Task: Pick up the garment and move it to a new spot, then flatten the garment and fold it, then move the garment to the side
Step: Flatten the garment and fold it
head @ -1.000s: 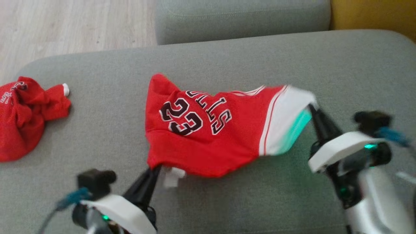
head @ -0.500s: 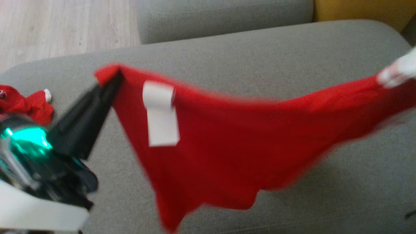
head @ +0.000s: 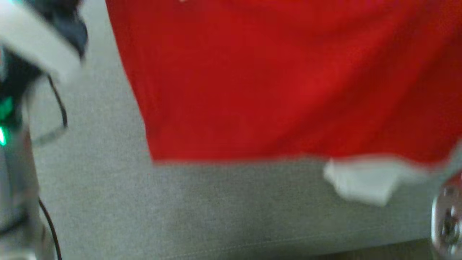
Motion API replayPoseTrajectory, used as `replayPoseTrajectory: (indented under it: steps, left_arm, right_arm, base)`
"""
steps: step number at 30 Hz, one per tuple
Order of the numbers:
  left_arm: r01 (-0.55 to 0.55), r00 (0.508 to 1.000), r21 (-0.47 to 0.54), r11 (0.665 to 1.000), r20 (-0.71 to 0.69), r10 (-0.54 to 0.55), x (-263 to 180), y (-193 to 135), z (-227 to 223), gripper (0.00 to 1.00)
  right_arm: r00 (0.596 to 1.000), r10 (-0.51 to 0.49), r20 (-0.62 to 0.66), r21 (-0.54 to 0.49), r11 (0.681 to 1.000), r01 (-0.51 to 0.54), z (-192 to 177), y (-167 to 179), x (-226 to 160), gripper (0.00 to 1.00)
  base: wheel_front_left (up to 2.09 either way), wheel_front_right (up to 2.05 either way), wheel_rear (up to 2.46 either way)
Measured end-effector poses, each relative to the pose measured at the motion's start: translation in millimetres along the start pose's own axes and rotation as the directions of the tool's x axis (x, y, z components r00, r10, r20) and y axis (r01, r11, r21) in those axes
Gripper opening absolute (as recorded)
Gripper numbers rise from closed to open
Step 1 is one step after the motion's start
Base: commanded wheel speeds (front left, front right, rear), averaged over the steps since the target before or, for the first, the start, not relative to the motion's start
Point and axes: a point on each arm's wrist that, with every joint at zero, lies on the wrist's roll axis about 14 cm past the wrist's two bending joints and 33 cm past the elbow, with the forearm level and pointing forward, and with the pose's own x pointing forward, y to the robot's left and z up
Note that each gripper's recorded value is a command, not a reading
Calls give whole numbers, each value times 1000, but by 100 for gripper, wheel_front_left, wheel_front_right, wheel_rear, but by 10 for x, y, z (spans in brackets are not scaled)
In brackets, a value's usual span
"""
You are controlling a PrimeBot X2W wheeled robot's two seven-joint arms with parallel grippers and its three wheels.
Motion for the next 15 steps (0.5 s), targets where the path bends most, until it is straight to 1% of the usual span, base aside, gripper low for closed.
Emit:
replayPoseTrajectory:
  steps: [3,7,9,12,15]
  left_arm:
    - [-116,991,28,993,-65,117,371,490,-143,0]
    - [-235,969,99,967,-54,241,827,1007,-101,0]
    - [-282,958,132,950,-23,287,1030,1179,-28,0]
    - [-315,949,194,929,46,312,1316,1327,66,0]
    - [-334,942,222,916,89,322,1523,1479,-48,0]
  right_arm:
    - [1000,-17,7,-17,1000,17,-156,-11,475,0]
    - [996,-48,70,-29,998,51,-242,-36,1039,0]
    - [993,-66,94,-38,997,70,-303,-68,1249,0]
    - [988,-82,133,-27,996,87,-418,-119,1511,0]
    - [991,-67,119,9,998,67,-702,-101,1685,0]
  base:
    - [0,0,0]
    - [0,0,0]
    - [0,0,0]
    - [0,0,0]
    - [0,0,0]
